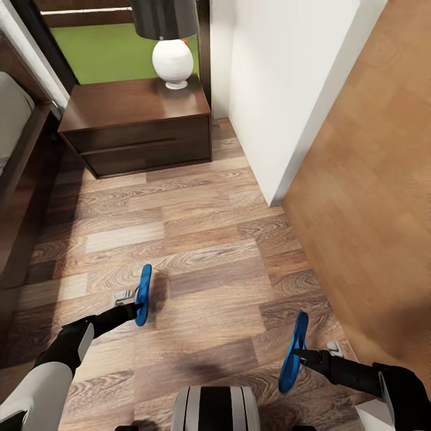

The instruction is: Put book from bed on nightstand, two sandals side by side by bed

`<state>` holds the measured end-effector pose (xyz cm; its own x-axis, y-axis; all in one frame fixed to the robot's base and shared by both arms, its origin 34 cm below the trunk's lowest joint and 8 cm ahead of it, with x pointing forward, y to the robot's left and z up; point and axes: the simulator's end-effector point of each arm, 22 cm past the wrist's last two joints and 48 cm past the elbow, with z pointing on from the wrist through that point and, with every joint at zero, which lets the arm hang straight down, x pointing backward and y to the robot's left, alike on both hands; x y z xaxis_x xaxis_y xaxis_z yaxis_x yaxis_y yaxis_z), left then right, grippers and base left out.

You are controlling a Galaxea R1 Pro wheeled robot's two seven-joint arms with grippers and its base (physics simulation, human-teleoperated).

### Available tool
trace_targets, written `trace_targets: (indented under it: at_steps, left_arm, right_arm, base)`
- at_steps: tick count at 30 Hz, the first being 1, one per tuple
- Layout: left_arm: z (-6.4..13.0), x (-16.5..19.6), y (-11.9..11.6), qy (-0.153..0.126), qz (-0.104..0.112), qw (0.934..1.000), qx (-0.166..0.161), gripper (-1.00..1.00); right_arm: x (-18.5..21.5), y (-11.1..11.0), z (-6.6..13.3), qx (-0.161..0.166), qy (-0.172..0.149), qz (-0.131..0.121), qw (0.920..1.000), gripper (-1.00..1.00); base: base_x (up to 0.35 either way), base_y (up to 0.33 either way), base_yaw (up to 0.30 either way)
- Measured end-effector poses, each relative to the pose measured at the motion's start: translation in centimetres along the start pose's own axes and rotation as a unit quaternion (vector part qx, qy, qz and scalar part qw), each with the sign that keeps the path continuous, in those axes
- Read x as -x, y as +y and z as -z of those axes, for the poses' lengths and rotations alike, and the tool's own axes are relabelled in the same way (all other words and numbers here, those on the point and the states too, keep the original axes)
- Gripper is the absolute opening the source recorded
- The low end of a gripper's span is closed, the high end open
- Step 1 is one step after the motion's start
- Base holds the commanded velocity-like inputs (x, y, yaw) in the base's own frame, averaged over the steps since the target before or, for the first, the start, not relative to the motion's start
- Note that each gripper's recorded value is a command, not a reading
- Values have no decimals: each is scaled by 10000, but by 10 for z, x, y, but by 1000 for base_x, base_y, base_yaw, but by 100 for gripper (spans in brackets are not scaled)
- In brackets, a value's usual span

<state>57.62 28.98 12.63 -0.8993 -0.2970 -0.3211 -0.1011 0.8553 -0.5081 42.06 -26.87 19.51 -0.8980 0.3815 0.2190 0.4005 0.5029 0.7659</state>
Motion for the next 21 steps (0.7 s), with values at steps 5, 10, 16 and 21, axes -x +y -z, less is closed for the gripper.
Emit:
trace_targets:
  at_steps: [5,10,16,21]
  left_arm:
    - [5,10,-7,-85,-39,9999,-35,-100]
    - [9,17,-16,-156,-63,9998,-93,-100]
    - [15,28,-24,-256,-111,9995,-129,-100]
    - [21,38,-30,-342,-153,9992,-163,-100]
  right_arm:
    - [4,8,3,40,-48,79,9999,-100]
    - [7,16,7,80,-100,158,9998,-100]
    - [11,26,11,127,-162,255,9995,-100]
    - [15,35,15,165,-214,336,9991,-100]
  base:
    - [0,0,0]
    - [0,0,0]
    - [0,0,0]
    - [0,0,0]
